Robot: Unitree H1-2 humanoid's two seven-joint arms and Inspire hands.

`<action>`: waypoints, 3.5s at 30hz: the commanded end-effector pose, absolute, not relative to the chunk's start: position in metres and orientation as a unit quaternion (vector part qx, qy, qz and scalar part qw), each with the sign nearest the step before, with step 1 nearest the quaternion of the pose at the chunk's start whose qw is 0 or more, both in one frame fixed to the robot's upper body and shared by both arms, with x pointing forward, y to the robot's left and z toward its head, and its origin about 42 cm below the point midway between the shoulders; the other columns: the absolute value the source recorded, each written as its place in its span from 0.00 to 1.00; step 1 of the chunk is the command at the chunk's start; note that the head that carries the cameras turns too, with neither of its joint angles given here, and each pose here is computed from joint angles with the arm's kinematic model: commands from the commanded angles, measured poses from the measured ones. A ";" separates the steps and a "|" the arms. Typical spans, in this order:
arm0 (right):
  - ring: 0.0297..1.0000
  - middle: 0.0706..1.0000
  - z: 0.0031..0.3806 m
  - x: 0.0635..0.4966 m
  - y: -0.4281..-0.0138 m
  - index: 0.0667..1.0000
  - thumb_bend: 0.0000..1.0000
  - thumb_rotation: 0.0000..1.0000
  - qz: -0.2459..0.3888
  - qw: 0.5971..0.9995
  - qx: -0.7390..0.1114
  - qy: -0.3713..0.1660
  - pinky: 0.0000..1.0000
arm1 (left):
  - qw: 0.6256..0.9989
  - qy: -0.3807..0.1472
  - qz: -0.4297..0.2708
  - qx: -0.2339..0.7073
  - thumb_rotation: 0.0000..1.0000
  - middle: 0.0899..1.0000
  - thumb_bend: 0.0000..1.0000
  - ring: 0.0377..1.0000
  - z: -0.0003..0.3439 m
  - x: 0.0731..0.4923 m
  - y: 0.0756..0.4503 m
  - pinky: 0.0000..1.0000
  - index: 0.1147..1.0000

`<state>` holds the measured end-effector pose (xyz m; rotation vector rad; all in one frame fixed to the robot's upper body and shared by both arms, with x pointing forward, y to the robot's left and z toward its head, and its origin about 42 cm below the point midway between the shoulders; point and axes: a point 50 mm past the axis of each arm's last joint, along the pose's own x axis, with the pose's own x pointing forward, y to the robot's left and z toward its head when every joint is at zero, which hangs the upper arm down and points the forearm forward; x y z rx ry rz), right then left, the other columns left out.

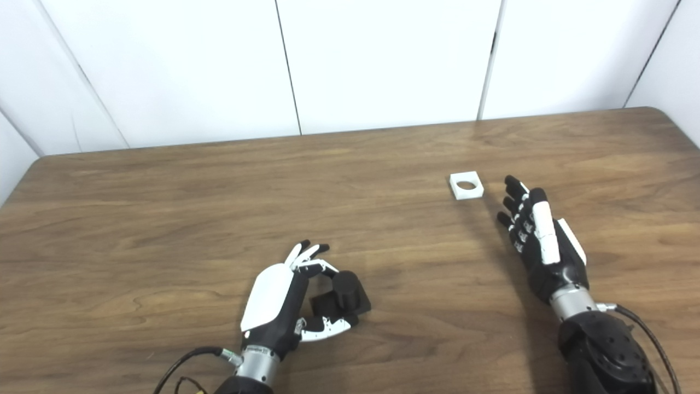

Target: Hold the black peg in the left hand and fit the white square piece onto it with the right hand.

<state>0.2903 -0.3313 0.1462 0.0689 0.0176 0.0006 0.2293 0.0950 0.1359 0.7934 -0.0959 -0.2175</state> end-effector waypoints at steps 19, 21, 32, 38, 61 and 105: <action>0.99 0.94 0.244 0.353 -0.336 0.71 0.81 0.49 0.031 0.892 -0.443 -0.078 0.98 | 0.905 -0.033 -0.102 0.411 0.07 0.87 0.52 0.96 0.125 0.227 0.098 1.00 0.42; 0.99 0.94 0.247 0.358 -0.337 0.70 0.81 0.47 0.034 0.886 -0.455 -0.078 0.99 | 0.905 -0.034 -0.103 0.412 0.07 0.87 0.52 0.96 0.125 0.228 0.098 1.00 0.43; 1.00 0.95 0.262 0.391 -0.338 0.68 0.86 0.35 0.052 0.869 -0.488 -0.063 1.00 | 0.906 -0.034 -0.103 0.410 0.07 0.86 0.52 0.96 0.122 0.228 0.097 1.00 0.43; 1.00 0.94 0.261 0.412 -0.338 0.68 0.86 0.28 0.063 0.858 -0.509 -0.039 1.00 | 0.907 -0.035 -0.103 0.407 0.07 0.87 0.52 0.97 0.121 0.228 0.097 1.00 0.43; 0.99 0.94 0.262 0.458 -0.324 0.70 0.85 0.28 0.069 0.836 -0.544 -0.021 0.99 | 0.908 -0.032 -0.108 0.404 0.07 0.87 0.52 0.97 0.119 0.223 0.095 1.00 0.43; 0.99 0.95 0.235 0.469 -0.341 0.69 0.85 0.32 0.086 0.817 -0.569 0.037 1.00 | 0.911 -0.039 -0.106 0.395 0.07 0.87 0.52 0.97 0.122 0.222 0.093 1.00 0.43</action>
